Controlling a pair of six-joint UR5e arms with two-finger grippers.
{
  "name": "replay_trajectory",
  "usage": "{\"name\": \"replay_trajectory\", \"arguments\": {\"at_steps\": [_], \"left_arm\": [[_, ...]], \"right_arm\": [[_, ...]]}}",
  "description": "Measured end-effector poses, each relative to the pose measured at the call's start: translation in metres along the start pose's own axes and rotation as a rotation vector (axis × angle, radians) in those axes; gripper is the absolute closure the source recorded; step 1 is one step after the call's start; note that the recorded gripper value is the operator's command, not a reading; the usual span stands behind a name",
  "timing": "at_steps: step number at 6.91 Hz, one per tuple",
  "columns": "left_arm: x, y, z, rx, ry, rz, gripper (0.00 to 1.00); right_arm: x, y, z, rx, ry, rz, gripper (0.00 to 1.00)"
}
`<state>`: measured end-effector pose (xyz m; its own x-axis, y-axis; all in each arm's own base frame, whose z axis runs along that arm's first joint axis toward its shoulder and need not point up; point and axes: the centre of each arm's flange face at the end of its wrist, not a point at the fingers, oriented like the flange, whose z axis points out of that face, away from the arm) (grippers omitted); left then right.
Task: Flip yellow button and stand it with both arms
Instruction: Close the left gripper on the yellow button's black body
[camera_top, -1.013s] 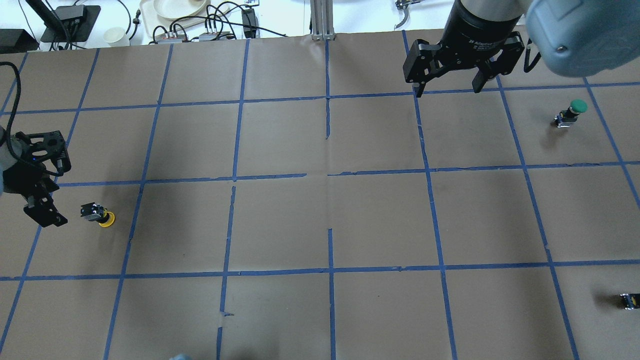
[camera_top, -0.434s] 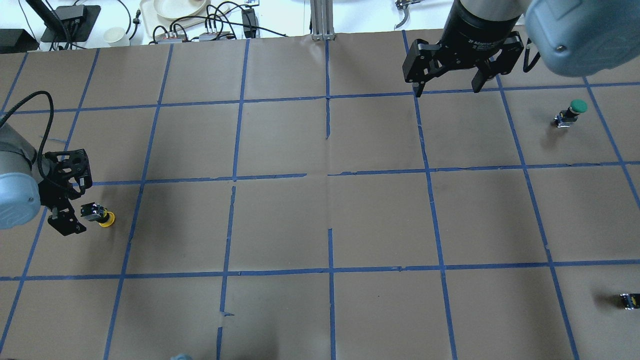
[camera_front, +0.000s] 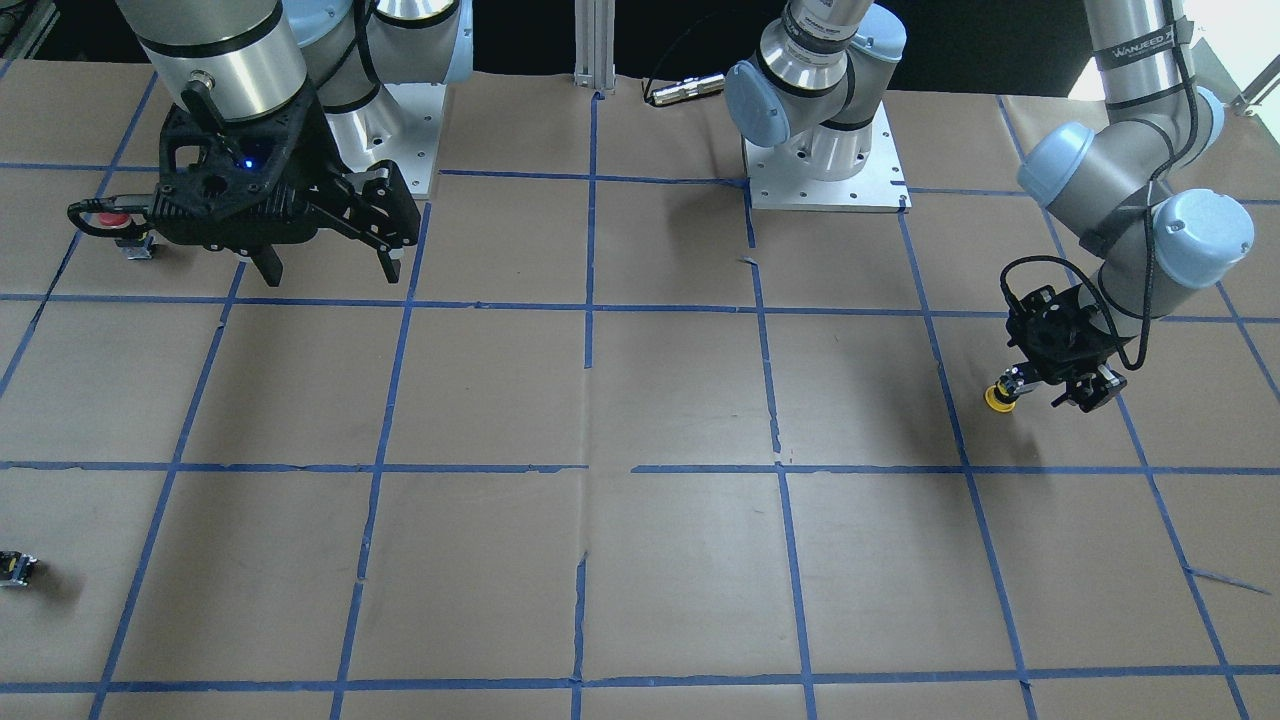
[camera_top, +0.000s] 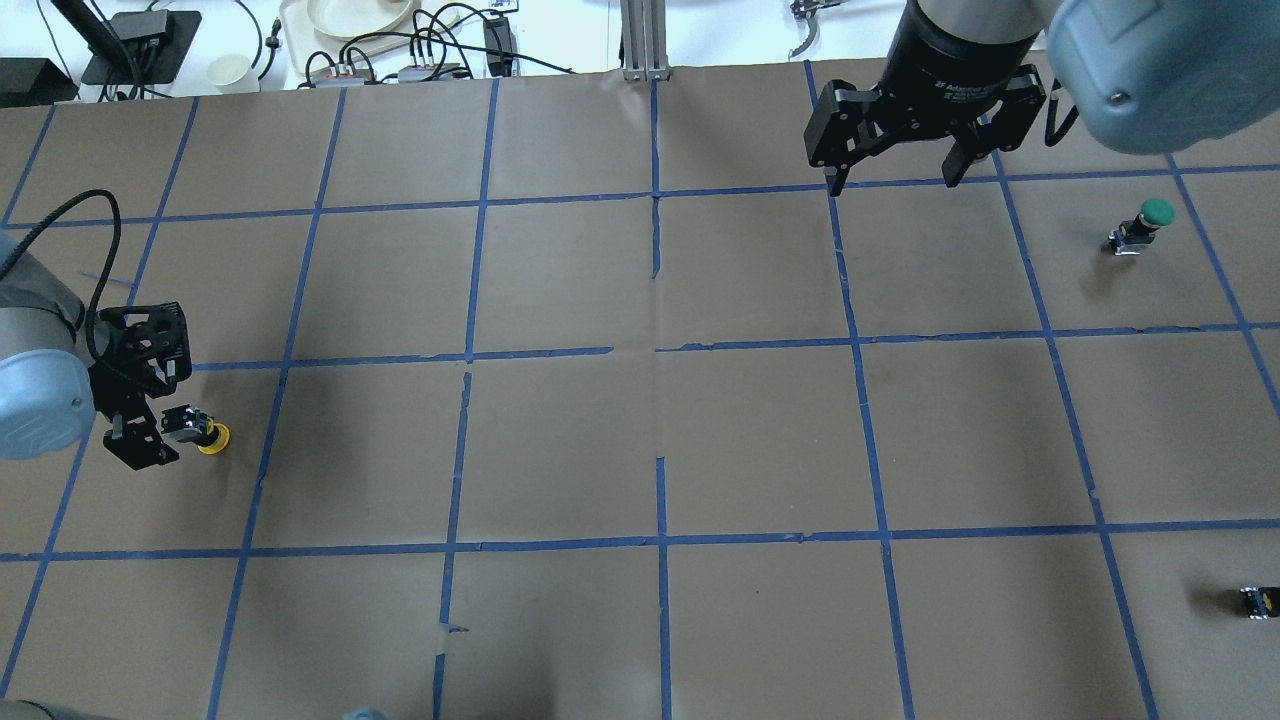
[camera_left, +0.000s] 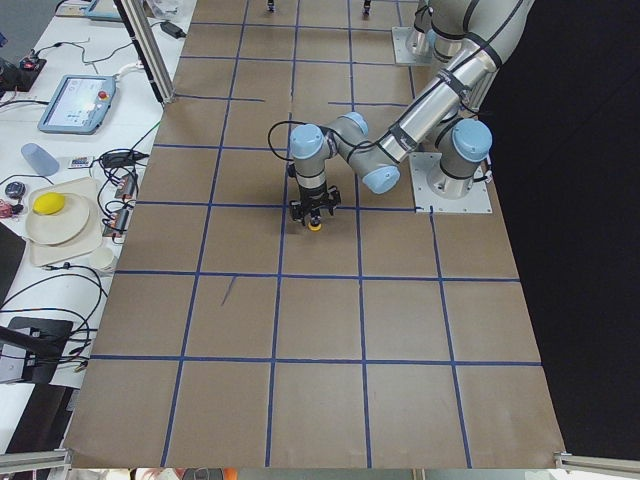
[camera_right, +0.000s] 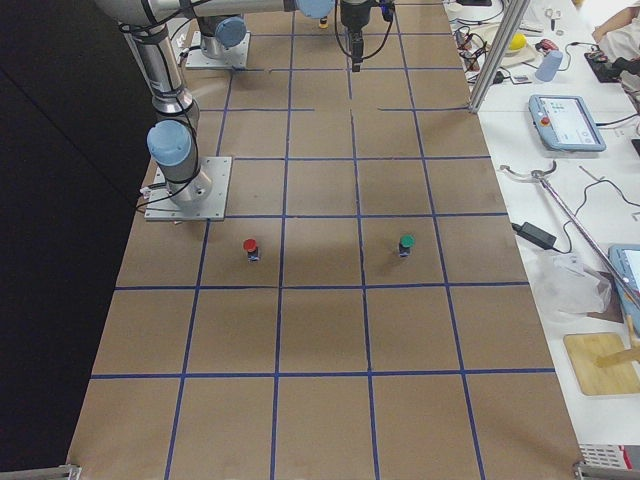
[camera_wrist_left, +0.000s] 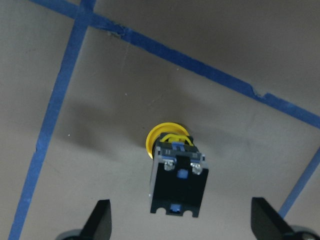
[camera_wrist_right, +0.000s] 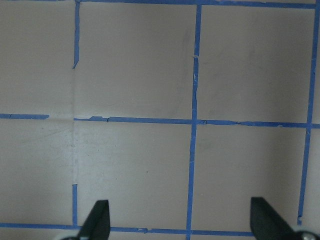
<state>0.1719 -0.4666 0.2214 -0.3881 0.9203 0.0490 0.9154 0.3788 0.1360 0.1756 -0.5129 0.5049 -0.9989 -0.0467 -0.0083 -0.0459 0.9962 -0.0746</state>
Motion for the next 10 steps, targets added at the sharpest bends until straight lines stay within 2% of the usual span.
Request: {"name": "replay_trajectory", "arguments": {"at_steps": [1, 2, 3, 4, 5, 8, 9, 10], "left_arm": [[0.000, -0.003, 0.001, 0.011, 0.000, 0.004, 0.08], [0.000, -0.004, 0.002, 0.024, 0.000, 0.008, 0.28], [0.000, -0.005, 0.003, 0.030, 0.001, 0.016, 0.53], [0.000, -0.006, 0.004, 0.031, 0.003, 0.024, 0.83], [0.001, -0.006, 0.005, 0.032, 0.006, 0.027, 0.98], [-0.002, -0.007, 0.001, 0.039, 0.003, 0.018, 1.00], [-0.004, -0.009, -0.006, 0.046, -0.010, -0.008, 1.00], [-0.007, -0.012, -0.016, 0.057, -0.014, -0.077, 1.00]], "right_arm": [[0.000, 0.000, 0.001, -0.001, 0.001, 0.000, 0.00], [0.000, 0.000, 0.001, -0.001, 0.001, 0.000, 0.00], [0.000, 0.000, 0.001, -0.001, 0.001, 0.000, 0.00], [0.000, 0.000, 0.001, -0.002, 0.001, 0.000, 0.00], [0.000, 0.000, 0.001, -0.002, 0.001, 0.000, 0.00], [0.000, 0.000, 0.001, -0.001, 0.001, 0.000, 0.00], [0.000, 0.000, 0.001, -0.001, 0.001, 0.000, 0.00], [0.000, 0.000, 0.000, 0.000, 0.001, 0.000, 0.00]]}}
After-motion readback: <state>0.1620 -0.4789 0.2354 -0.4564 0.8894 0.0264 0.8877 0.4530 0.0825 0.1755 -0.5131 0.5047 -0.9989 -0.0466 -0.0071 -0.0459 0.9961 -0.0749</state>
